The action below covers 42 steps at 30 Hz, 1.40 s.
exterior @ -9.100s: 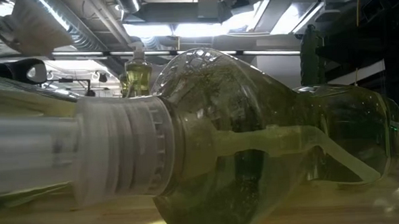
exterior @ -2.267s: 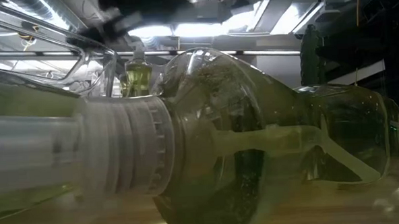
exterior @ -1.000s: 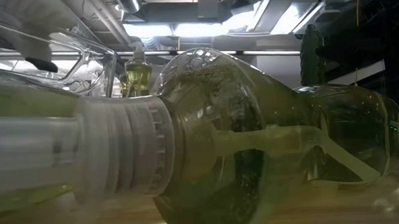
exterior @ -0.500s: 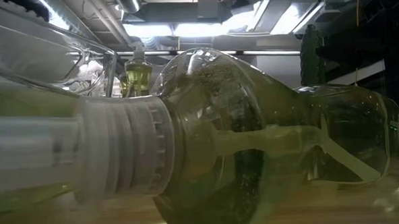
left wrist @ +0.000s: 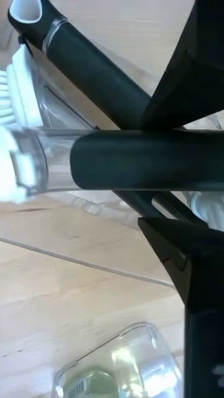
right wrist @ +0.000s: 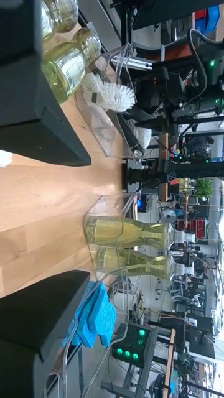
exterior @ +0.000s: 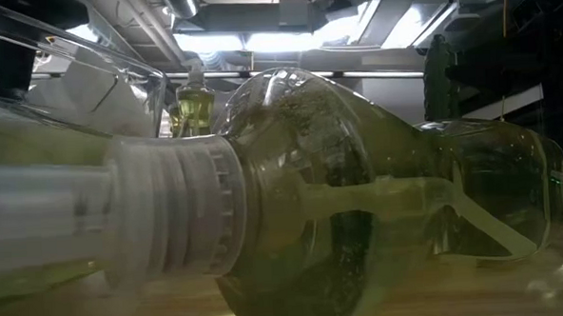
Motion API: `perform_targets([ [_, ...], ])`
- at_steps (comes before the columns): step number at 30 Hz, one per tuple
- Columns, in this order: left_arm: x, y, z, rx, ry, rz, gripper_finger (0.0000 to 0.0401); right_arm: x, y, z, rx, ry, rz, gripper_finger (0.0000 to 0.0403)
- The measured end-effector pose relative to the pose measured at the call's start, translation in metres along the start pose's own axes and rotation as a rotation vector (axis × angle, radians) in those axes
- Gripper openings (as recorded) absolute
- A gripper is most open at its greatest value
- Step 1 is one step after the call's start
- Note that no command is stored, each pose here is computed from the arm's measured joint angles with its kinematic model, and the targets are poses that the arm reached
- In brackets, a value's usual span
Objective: Pick & Place Kitchen Sink Supplies
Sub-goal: Put the dish brush into the bottom transparent bin
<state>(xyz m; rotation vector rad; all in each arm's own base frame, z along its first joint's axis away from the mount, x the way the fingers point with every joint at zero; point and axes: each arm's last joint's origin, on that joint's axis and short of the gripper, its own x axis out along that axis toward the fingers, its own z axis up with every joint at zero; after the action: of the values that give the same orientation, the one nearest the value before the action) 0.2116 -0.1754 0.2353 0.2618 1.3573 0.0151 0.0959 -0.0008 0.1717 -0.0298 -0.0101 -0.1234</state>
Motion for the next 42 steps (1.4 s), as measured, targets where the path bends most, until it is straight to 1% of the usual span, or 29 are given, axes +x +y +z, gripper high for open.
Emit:
perform_targets([
  [6,-0.001,-0.005,-0.003,0.085,-0.003,-0.003,0.0234,0.000,0.000,0.000,0.000,0.000,0.000,0.0284],
  [12,-0.011,-0.009,-0.006,0.077,-0.032,-0.022,0.0223,0.000,0.000,0.000,0.000,0.000,0.000,0.0284],
  [17,-0.039,-0.010,-0.002,0.046,-0.157,-0.033,0.0218,0.000,0.000,0.000,0.000,0.000,0.000,0.0284],
  [21,-0.061,-0.008,0.003,0.025,-0.298,0.035,0.0219,0.000,0.000,0.000,0.000,0.000,0.000,0.0284],
  [24,-0.068,-0.006,0.008,0.021,-0.368,0.090,0.0218,0.000,0.000,0.000,0.000,0.000,0.000,0.0284],
  [28,-0.067,0.001,0.021,-0.056,-0.444,0.106,0.0217,0.000,0.000,0.000,0.000,-0.001,0.000,0.0284],
  [31,-0.066,0.009,0.036,-0.103,-0.515,0.101,0.0217,0.000,0.000,0.000,0.000,0.000,0.000,0.0284],
  [38,-0.065,0.028,0.086,-0.105,-0.764,0.066,0.0218,0.000,0.000,0.000,0.000,0.000,0.000,0.0284],
  [40,-0.062,0.035,0.098,-0.093,-0.810,0.048,0.0218,0.000,0.000,0.000,0.000,0.000,0.000,0.0284],
  [42,-0.057,0.042,0.107,-0.061,-0.821,0.044,0.0218,0.000,0.000,0.000,0.000,0.000,0.000,0.0284],
])
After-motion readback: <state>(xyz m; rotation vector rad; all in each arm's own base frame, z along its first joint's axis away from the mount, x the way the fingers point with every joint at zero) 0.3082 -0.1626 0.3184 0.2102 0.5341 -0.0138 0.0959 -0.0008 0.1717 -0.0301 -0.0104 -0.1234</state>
